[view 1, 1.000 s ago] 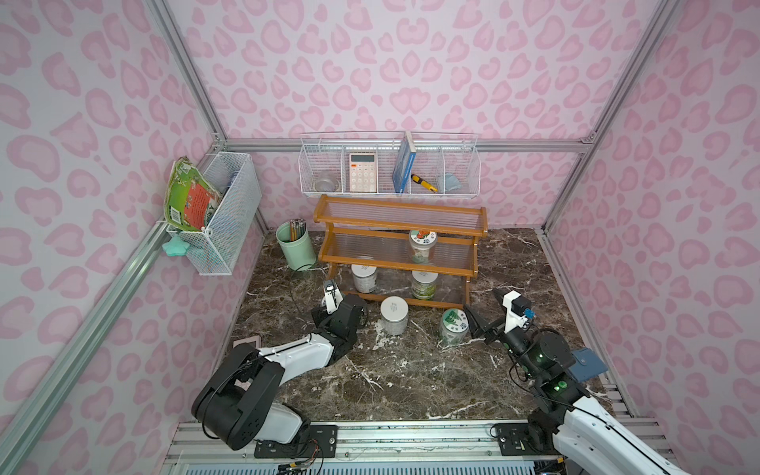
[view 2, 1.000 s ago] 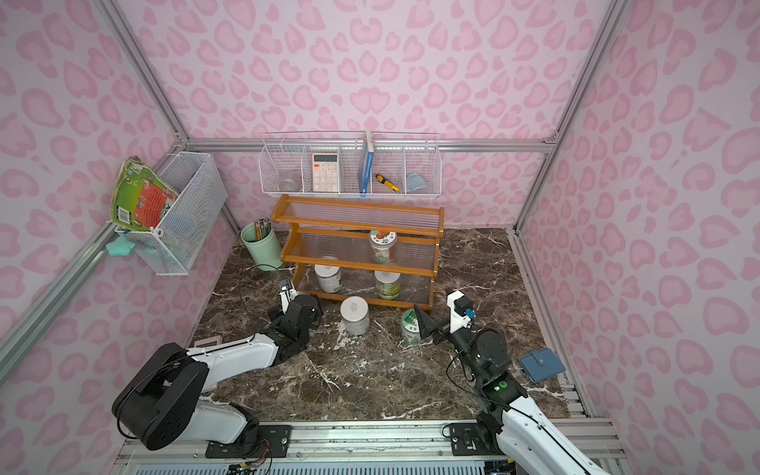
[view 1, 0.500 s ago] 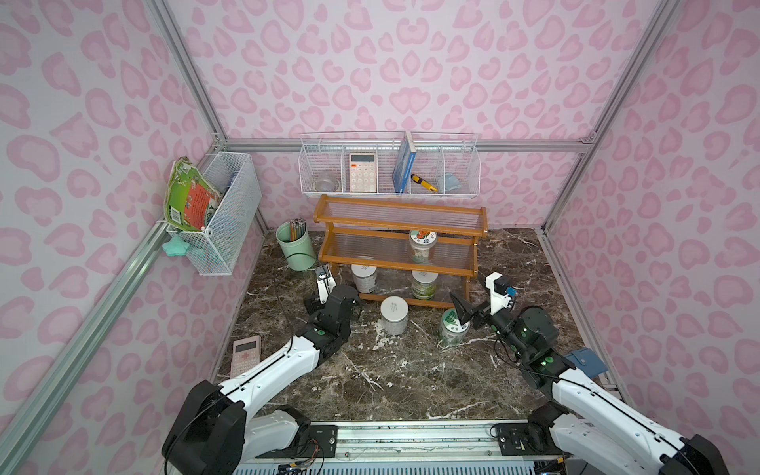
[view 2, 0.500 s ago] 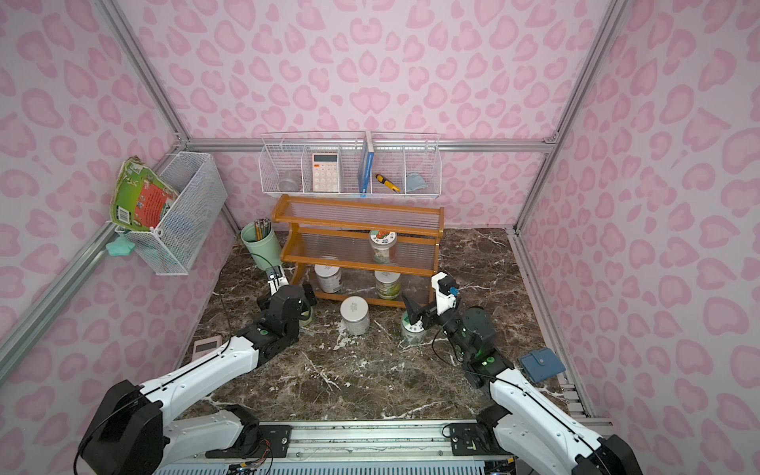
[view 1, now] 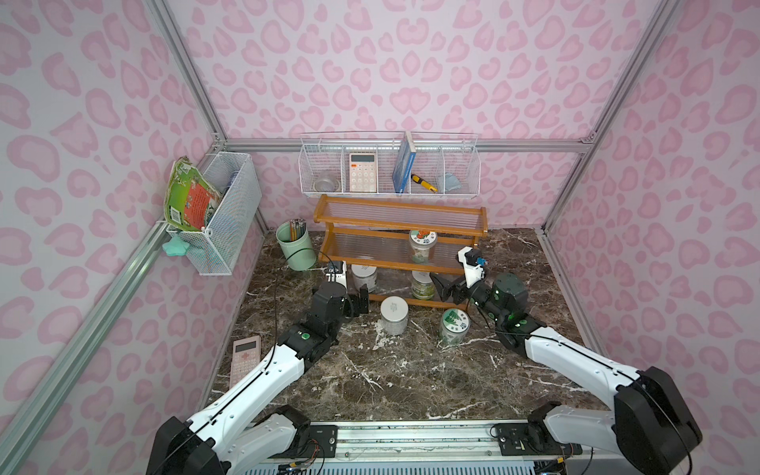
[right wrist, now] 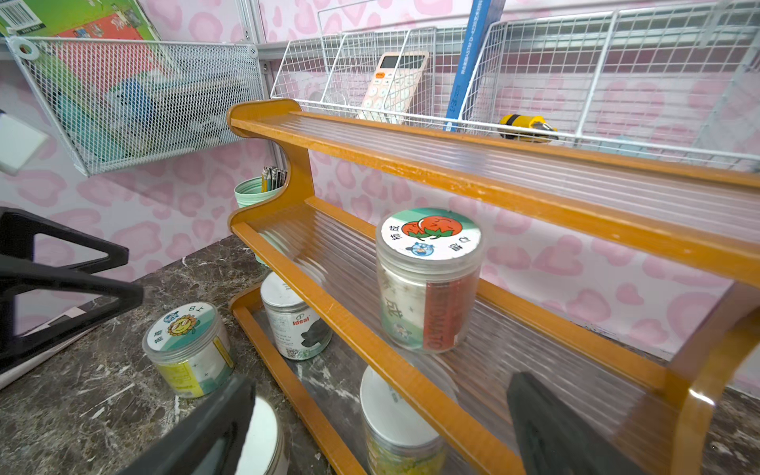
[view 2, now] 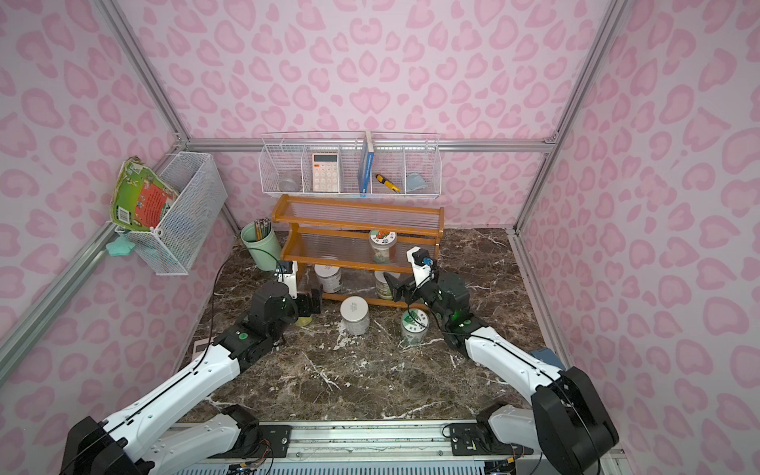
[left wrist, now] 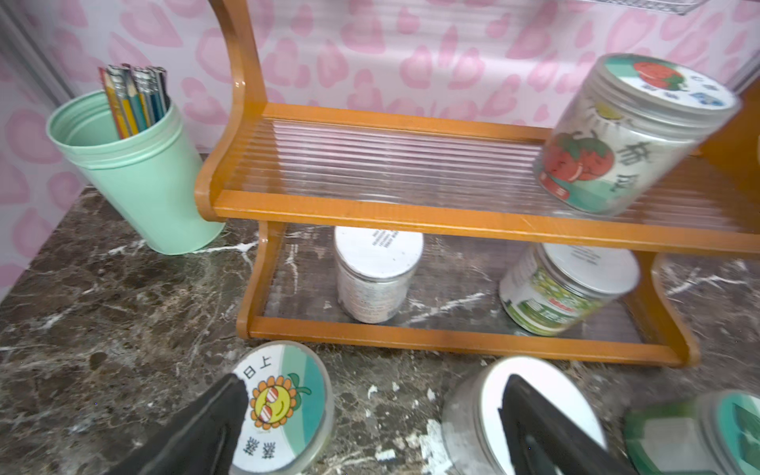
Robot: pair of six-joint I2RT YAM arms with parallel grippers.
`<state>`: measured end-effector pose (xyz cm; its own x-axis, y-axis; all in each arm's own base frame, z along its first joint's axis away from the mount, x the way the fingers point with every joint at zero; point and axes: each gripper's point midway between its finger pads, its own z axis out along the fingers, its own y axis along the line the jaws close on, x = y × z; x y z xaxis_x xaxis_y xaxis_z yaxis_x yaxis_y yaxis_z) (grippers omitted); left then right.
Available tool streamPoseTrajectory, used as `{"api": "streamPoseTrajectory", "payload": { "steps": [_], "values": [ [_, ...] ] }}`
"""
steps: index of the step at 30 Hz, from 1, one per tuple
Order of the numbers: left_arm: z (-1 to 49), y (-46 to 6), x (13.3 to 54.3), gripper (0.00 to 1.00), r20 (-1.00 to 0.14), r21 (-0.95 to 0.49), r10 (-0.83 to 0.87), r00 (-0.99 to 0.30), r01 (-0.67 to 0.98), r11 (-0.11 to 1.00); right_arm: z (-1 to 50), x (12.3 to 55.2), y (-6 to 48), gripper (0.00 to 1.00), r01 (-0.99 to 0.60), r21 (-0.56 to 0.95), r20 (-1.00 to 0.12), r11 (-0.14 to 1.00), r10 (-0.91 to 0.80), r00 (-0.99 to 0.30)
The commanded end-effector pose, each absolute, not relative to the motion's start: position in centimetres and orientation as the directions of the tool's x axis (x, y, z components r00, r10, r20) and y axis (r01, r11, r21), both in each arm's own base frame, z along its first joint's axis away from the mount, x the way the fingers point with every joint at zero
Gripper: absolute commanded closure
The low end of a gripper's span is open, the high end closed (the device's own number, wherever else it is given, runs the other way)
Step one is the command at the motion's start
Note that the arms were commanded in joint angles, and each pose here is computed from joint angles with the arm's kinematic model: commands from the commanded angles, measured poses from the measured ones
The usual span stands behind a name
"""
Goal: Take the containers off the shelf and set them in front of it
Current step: 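Pick up a container from the shelf.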
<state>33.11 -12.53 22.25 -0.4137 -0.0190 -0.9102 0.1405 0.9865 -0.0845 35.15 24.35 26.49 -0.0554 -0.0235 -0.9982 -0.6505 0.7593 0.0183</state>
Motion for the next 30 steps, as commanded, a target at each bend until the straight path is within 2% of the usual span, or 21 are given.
{"api": "streamPoseTrajectory", "payload": {
  "steps": [1,9,18,30],
  "values": [
    [22.1,-14.1,32.0,0.01,-0.895,-0.106,0.017,-0.446,0.251,0.962,27.8,36.4,25.1,0.01,-0.660,-0.017,-1.000,0.751,-0.023,-0.001],
    [21.7,-15.8,31.3,0.01,-0.848,-0.206,0.002,-0.530,0.334,0.920,27.9,40.1,26.7,0.01,-0.651,-0.032,-0.999,0.758,-0.042,0.001],
    [22.0,-16.9,30.3,0.01,-0.813,-0.325,-0.038,-0.581,0.398,0.858,27.5,42.5,27.9,0.01,-0.638,-0.023,-1.000,0.769,-0.029,0.002],
    [21.7,-16.4,31.0,0.01,-0.810,-0.352,-0.073,-0.583,0.383,0.854,27.5,44.5,28.4,0.01,-0.611,-0.033,-0.999,0.791,-0.032,0.011]
  ]
}}
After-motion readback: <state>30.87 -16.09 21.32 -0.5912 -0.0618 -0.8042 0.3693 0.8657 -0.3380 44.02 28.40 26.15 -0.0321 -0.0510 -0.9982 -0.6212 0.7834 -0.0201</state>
